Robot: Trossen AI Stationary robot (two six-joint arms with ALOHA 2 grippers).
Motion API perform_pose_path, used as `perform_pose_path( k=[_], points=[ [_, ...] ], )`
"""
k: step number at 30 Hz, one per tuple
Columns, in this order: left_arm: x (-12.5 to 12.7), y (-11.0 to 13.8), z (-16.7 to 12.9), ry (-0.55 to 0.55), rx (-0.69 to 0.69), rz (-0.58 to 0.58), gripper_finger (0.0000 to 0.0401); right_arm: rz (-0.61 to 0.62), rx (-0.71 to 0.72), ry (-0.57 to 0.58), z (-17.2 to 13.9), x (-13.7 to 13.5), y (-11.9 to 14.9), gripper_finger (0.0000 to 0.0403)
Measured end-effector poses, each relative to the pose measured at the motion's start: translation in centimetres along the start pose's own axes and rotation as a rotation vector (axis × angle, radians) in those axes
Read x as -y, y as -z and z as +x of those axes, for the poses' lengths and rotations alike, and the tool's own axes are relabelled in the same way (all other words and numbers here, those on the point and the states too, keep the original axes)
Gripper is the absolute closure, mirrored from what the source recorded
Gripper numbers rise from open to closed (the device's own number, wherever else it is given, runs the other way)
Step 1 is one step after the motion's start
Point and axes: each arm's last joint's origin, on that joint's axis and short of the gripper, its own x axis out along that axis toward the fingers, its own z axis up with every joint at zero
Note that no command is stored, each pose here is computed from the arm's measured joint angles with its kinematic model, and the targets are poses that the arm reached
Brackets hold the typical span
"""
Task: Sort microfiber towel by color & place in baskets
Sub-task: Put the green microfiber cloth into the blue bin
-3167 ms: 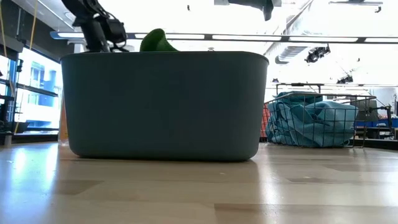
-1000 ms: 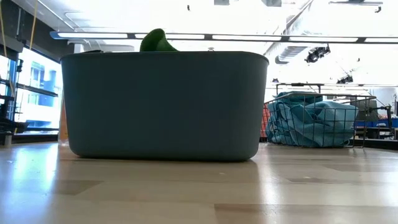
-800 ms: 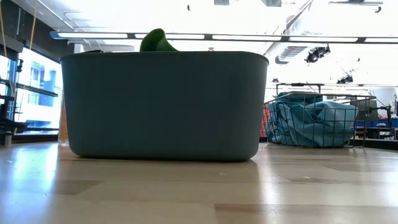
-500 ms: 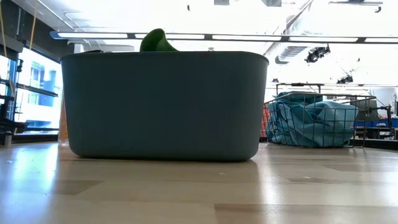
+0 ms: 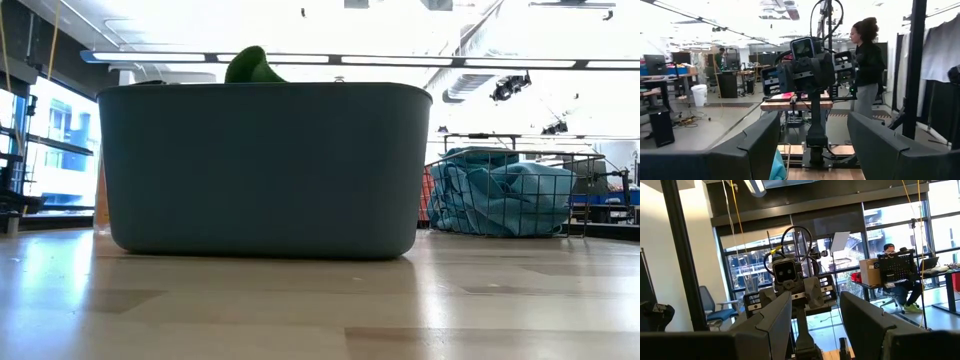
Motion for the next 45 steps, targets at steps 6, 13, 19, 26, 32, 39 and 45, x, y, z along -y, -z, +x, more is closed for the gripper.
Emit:
perform_pose_path(
  k=[6,13,19,26,32,39,45],
  points=[
    [-0.6,0.5,0.4,-0.159,-0.018,-0.178,0.0178,-0.011,-0.005,0.001,0.0,0.0,0.0,0.0235],
    [-2.5,-0.9,2.9,-0.260,-0.196,-0.150,0.0178,-0.031,-0.004,0.009,0.0,0.2,0.0,0.0235],
    [-5.3,-1.6,5.8,-0.325,-0.424,-0.122,0.0178,-0.029,-0.007,0.010,0.0,0.2,0.1,0.0235],
    [-8.7,-0.5,8.6,-0.462,-0.669,-0.206,0.0178,-0.029,-0.012,0.011,0.0,0.2,0.1,0.0235],
    [-11.1,3.6,10.1,-0.537,-0.887,-0.273,0.0178,-0.029,-0.013,0.011,0.0,0.2,0.1,0.0235],
    [-12.3,10.2,11.7,-0.575,-1.124,-0.443,0.0178,-0.029,-0.013,0.010,0.0,0.2,0.1,0.0235],
    [-12.6,15.1,13.1,-0.561,-1.237,-0.466,0.0178,-0.016,-0.014,0.011,0.0,0.2,0.1,0.0235]
  ],
)
